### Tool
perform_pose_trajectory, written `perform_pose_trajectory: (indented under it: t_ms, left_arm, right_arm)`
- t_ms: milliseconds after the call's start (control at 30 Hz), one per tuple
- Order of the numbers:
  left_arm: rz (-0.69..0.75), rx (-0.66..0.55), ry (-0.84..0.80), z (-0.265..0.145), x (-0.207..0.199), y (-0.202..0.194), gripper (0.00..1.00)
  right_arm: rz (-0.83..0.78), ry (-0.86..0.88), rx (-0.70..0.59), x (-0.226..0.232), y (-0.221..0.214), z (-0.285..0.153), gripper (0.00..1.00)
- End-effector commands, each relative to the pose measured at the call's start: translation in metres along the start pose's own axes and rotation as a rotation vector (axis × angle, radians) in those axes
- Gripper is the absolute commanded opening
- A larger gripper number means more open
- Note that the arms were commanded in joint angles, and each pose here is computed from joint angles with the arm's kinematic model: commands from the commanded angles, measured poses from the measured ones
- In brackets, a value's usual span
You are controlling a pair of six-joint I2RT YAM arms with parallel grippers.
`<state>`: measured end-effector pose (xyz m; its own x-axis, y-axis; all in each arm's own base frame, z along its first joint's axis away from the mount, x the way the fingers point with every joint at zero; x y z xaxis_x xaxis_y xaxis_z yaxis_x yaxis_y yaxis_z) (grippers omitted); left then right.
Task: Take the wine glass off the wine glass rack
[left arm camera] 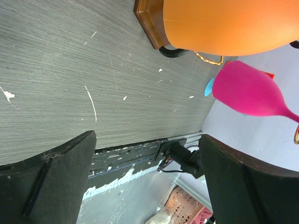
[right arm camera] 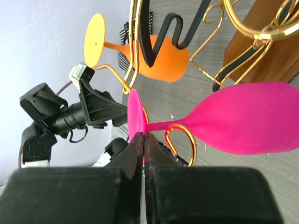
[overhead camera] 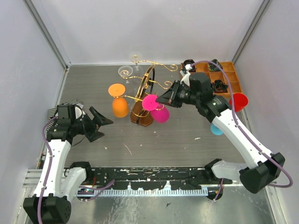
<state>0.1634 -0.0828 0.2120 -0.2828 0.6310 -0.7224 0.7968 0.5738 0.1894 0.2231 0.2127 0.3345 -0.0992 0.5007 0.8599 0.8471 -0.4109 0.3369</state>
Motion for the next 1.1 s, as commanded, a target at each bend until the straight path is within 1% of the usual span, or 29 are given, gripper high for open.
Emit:
perform_pose_trajectory:
  t_ms: [0,133,300,467,600,767,867,967,1067]
  left_arm:
    - [0.022,0.006,-0.018,-0.002,-0.001,-0.003,0.98]
    - [0.032,0.005,-0.01,-0.004,-0.001,-0.003,0.98]
    - [0.034,0.005,-0.006,-0.004,0.0,-0.003,0.98]
    - [0.031,0.012,-0.01,-0.002,0.0,-0.002,0.98]
    - [0.029,0.007,-0.02,-0.003,-0.001,-0.003,0.98]
    - [0.023,0.01,-0.031,-0.002,-0.002,-0.003,0.98]
    - [0.026,0.007,-0.031,-0.003,-0.003,-0.002,0.98]
    - [0.027,-0.002,-0.021,-0.003,-0.002,-0.002,0.98]
    - [0.012,-0.01,-0.017,-0.002,0.0,-0.002,0.98]
  right_arm:
    - [-0.098,0.1,-0.089,0.041,0.025,-0.006,0.01]
    - [-0.104,0.079,-0.143,0.037,0.044,-0.017,0.01]
    - [-0.085,0.024,-0.199,0.016,0.059,-0.056,0.01]
    - [-0.098,-0.064,-0.192,0.003,0.041,-0.085,0.01]
    - [-0.143,-0.197,-0.237,-0.015,0.027,-0.107,0.01]
    - [-0.307,-0.372,-0.245,-0.029,0.026,-0.129,0.01]
    - [-0.422,-0.44,-0.251,-0.031,0.03,-0.14,0.01]
    - [-0.552,-0.499,-0.325,-0.033,0.041,-0.151,0.01]
    - [-0.697,-0.601,-0.38,-0.045,0.05,-0.154,0.01]
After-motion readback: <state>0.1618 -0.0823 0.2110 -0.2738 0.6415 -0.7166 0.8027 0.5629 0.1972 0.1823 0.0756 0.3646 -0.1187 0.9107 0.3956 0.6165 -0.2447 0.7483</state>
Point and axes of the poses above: each gripper's point midway between its finger pads, its own z axis out along the fingers, its own x axis along the line the jaws close on, y = z × x, the point moved 6 cm from there along -z, back along the fingers, and after that the axes turned 6 degrees about z, right-handed, at the moved point
